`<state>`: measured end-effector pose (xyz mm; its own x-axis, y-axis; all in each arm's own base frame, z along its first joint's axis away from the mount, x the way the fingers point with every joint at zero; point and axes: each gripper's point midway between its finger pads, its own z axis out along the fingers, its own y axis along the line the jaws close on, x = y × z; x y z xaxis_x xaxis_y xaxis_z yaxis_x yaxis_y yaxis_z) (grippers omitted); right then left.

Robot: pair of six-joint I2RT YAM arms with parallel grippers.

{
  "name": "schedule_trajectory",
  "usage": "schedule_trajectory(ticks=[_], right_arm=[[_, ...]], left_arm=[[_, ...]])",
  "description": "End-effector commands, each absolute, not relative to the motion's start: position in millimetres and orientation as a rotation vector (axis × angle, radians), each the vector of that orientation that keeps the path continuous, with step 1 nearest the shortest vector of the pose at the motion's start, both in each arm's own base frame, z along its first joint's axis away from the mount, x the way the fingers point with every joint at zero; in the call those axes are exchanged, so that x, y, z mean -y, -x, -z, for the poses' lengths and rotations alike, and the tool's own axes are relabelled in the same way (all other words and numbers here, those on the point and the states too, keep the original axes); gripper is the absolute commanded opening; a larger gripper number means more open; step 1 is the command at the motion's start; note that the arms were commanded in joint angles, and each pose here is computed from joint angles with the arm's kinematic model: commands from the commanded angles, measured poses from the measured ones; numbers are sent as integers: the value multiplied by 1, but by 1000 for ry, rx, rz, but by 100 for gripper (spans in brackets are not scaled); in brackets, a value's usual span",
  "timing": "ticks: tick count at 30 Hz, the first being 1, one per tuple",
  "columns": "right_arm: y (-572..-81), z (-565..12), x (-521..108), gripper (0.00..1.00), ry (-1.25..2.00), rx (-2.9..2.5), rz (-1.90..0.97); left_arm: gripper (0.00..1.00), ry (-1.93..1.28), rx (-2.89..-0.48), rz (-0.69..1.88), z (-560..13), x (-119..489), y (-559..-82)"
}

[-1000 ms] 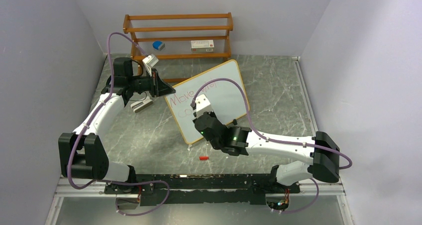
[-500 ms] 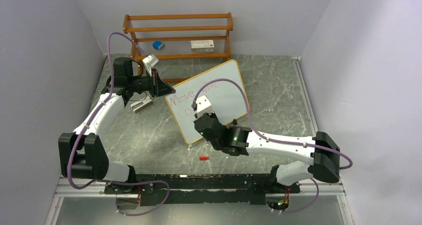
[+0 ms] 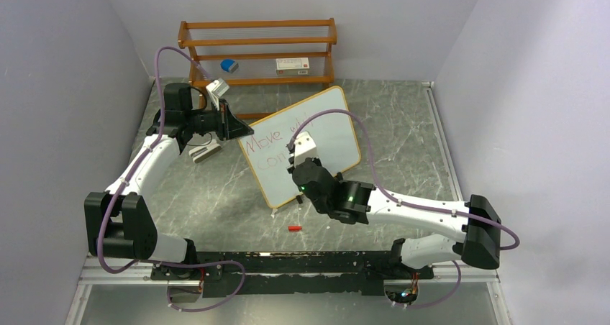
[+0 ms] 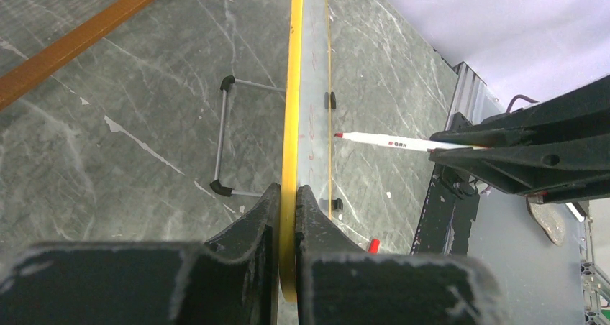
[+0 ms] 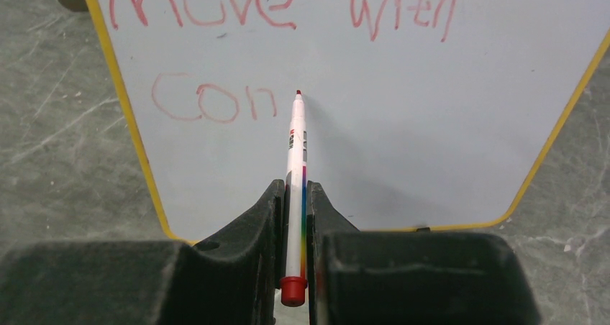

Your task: Write a sentence on the whiteboard

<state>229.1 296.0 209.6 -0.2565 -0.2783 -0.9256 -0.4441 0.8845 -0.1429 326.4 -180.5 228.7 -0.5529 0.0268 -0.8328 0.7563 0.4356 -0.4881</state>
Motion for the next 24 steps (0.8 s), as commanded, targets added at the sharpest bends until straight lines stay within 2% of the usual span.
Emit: schedule_trajectory(ticks=[1,24], right_arm=[[-240,-220,-292,0,482,-1822,-174],[-252,-213,-307,0,526,-1825,-183]], left_arm=[[5,-685,-1906,1096,-222,176,-331],[5,-689,-1903,1100,-223,176,-331]])
